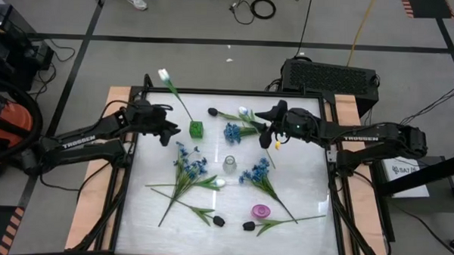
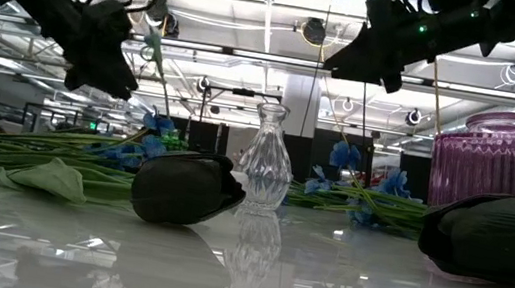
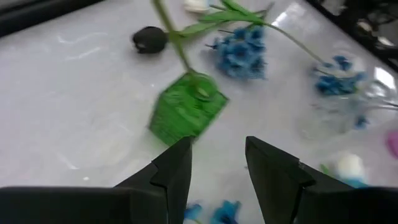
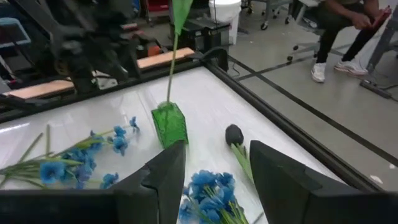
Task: Sort flowers into vase by color
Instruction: Put the right white flower into the green vase
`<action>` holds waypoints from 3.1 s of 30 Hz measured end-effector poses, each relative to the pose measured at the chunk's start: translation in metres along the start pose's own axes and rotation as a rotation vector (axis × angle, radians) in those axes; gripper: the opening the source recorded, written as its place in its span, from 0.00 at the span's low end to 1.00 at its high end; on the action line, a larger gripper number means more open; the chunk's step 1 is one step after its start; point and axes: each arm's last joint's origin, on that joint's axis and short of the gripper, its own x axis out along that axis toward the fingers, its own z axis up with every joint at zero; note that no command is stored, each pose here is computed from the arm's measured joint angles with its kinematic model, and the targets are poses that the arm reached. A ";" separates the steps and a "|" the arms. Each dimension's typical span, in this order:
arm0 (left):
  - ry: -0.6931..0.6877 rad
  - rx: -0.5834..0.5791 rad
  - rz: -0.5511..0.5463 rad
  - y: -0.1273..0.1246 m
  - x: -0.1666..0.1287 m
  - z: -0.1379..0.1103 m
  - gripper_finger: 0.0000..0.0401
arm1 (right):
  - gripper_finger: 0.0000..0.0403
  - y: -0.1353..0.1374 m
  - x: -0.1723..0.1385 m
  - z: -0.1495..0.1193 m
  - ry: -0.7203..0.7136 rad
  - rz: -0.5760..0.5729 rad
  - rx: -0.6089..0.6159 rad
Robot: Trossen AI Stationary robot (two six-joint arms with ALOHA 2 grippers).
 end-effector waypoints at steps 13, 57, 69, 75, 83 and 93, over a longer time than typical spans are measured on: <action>-0.020 0.074 -0.093 -0.025 -0.011 -0.027 0.39 | 0.42 -0.005 0.000 -0.011 0.114 -0.038 0.072; -0.128 0.259 -0.264 -0.048 -0.004 -0.053 0.39 | 0.53 -0.014 0.050 -0.105 0.588 -0.324 0.205; -0.137 0.259 -0.256 -0.048 -0.004 -0.052 0.39 | 0.15 -0.015 0.051 -0.107 0.603 -0.331 0.211; -0.137 0.259 -0.254 -0.048 -0.004 -0.052 0.39 | 0.03 -0.015 0.052 -0.108 0.601 -0.321 0.189; -0.186 0.227 -0.162 -0.045 -0.004 -0.050 0.39 | 0.01 -0.013 0.048 -0.098 0.572 -0.271 0.196; -0.434 0.220 0.149 -0.038 -0.013 -0.036 0.39 | 0.01 -0.005 0.022 -0.066 0.484 -0.175 0.212</action>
